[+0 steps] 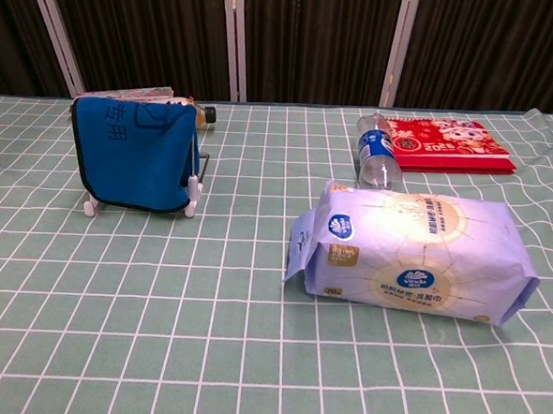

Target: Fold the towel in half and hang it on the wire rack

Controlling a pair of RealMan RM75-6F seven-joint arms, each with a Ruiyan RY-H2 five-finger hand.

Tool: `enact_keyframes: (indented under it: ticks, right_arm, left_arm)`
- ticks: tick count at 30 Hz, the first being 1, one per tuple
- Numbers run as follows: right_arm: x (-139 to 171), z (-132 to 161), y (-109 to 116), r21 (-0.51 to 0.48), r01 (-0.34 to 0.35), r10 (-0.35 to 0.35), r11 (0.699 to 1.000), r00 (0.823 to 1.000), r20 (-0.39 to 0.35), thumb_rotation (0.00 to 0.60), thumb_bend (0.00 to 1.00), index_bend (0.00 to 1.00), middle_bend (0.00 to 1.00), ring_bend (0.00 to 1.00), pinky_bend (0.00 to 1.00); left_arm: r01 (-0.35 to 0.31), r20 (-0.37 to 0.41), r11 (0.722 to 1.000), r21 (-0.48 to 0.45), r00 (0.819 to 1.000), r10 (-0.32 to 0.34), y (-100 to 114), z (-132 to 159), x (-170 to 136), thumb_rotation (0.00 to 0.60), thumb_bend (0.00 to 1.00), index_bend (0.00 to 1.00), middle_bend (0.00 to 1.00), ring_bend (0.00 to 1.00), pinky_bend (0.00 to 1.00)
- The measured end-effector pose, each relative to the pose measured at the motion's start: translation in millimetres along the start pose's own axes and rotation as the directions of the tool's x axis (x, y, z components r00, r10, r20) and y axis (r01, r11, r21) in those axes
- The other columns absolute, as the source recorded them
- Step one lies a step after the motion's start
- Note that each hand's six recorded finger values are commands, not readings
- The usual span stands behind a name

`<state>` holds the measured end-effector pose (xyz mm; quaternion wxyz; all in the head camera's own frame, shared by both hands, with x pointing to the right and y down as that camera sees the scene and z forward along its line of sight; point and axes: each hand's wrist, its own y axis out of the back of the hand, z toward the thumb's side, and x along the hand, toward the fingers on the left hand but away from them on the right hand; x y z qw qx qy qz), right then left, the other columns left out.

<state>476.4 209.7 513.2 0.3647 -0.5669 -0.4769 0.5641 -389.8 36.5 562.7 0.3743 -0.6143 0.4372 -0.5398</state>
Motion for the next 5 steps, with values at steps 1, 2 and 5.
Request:
enact_keyframes:
  ticks: [1,2,5]
  right_arm:
    - [0,1,1,-0.002,0.004,-0.004,1.0,1.0,-0.007,0.6,0.0,0.0,0.0,0.0,0.0]
    - [1,2,2,-0.004,0.007,-0.007,1.0,1.0,-0.015,0.6,0.0,0.0,0.0,0.0,0.0]
    - [1,4,3,-0.005,0.012,-0.012,1.0,1.0,-0.026,0.6,0.0,0.0,0.0,0.0,0.0]
  left_arm:
    - [-0.003,-0.006,1.0,0.006,1.0,0.003,0,-6,-12,0.6,0.0,0.0,0.0,0.0,0.0]
    - [-0.002,-0.011,1.0,0.014,1.0,0.002,0,-13,-29,0.6,0.0,0.0,0.0,0.0,0.0]
    - [0.011,-0.033,0.999,0.036,0.999,-0.01,0,-26,-74,0.6,0.0,0.0,0.0,0.0,0.0]
